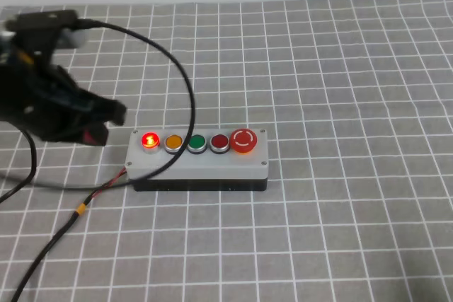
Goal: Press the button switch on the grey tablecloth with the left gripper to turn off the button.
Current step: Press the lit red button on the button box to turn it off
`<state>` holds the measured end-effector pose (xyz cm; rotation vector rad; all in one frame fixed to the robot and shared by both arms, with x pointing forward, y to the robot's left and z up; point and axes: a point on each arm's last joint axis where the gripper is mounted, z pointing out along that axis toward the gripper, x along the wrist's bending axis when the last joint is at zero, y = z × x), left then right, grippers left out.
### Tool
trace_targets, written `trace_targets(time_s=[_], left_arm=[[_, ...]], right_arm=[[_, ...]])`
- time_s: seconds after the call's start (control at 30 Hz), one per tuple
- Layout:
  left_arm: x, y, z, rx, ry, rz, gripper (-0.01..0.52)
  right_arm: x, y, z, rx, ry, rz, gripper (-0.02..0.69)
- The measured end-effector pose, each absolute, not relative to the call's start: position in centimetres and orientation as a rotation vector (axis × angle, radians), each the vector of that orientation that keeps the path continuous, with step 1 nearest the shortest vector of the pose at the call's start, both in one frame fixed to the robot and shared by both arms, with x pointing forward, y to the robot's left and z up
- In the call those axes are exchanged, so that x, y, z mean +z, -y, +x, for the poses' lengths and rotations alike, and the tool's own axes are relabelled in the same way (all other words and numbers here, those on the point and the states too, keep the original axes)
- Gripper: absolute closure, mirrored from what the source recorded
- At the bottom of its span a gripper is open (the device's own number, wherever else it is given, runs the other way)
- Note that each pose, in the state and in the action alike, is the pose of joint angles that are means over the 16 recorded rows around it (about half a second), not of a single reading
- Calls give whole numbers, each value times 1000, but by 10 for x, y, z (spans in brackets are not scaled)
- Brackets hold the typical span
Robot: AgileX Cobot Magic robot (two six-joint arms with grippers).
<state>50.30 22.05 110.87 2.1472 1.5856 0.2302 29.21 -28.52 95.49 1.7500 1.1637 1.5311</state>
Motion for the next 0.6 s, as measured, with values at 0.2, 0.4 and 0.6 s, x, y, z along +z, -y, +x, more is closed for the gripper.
trace_targets(time_s=[0.2, 0.4, 0.6], left_arm=[[1087, -201, 537, 151, -1583, 2219, 517], [1070, -180, 561, 143, -1560, 2293, 517], [1058, -165, 579, 182, -1551, 2355, 517]], right_arm=[[955, 285, 292, 1531, -1164, 1750, 682], [955, 285, 292, 1531, -1164, 1750, 682], [955, 285, 292, 1531, -1164, 1750, 682]])
